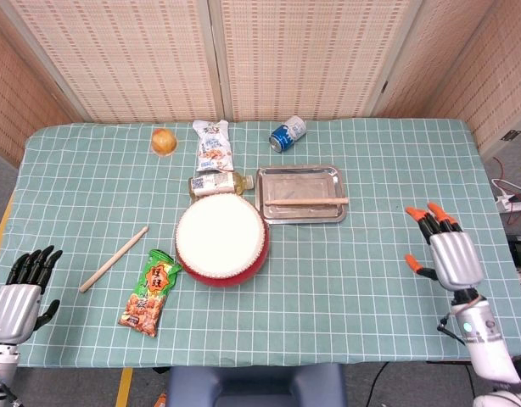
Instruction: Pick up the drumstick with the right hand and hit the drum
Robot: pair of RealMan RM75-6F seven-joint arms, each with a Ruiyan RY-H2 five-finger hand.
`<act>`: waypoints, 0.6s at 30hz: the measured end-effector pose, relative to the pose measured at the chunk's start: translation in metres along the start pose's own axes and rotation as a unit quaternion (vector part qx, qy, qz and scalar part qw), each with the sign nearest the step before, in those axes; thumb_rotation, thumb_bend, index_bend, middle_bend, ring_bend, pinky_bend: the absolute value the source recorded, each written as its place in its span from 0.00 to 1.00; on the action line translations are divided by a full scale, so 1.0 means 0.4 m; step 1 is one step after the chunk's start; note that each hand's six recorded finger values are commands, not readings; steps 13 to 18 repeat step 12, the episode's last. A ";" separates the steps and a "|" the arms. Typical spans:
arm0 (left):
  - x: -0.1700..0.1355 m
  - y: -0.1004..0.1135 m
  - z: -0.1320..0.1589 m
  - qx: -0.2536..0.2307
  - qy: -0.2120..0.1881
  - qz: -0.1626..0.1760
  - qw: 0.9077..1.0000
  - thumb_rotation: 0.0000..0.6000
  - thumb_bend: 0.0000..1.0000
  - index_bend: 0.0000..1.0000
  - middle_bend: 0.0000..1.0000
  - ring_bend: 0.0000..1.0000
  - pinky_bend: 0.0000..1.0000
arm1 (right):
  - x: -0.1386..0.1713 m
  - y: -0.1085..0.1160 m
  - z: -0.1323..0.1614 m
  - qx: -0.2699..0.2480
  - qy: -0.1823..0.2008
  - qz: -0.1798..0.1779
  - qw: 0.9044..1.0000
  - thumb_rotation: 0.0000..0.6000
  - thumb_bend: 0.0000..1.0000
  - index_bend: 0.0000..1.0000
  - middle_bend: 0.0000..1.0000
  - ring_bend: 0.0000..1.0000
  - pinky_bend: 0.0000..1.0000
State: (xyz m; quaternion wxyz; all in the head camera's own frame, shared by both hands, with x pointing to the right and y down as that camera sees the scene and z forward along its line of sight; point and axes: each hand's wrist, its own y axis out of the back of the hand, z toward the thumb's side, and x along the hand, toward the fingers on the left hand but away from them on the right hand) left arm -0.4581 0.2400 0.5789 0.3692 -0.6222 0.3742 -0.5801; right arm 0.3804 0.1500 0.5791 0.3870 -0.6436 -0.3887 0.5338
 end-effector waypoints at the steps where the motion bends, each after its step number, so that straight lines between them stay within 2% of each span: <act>1: 0.000 0.001 0.001 0.000 0.000 0.000 1.000 1.00 0.27 0.00 0.00 0.00 0.01 | 0.020 0.003 -0.007 0.002 -0.004 0.002 1.000 1.00 0.24 0.09 0.15 0.04 0.17; 4: 0.000 0.004 0.003 -0.001 -0.001 0.002 1.000 1.00 0.27 0.00 0.00 0.00 0.01 | 0.048 0.007 -0.014 0.002 -0.008 0.005 1.000 1.00 0.24 0.01 0.07 0.00 0.05; 7: -0.004 0.011 0.010 -0.002 -0.003 0.006 1.000 1.00 0.27 0.00 0.00 0.00 0.01 | 0.096 0.007 -0.028 -0.005 -0.019 0.014 1.000 1.00 0.24 0.00 0.04 0.00 0.01; 12: -0.008 0.017 0.013 -0.004 -0.003 0.009 1.000 1.00 0.27 0.00 0.00 0.00 0.01 | 0.196 0.019 -0.048 -0.026 -0.044 0.013 0.999 1.00 0.24 0.00 0.01 0.00 0.00; 18: -0.008 0.017 0.013 -0.004 -0.003 0.009 1.000 1.00 0.27 0.00 0.00 0.00 0.01 | 0.196 0.019 -0.048 -0.026 -0.044 0.013 0.999 1.00 0.24 0.00 0.01 0.00 0.00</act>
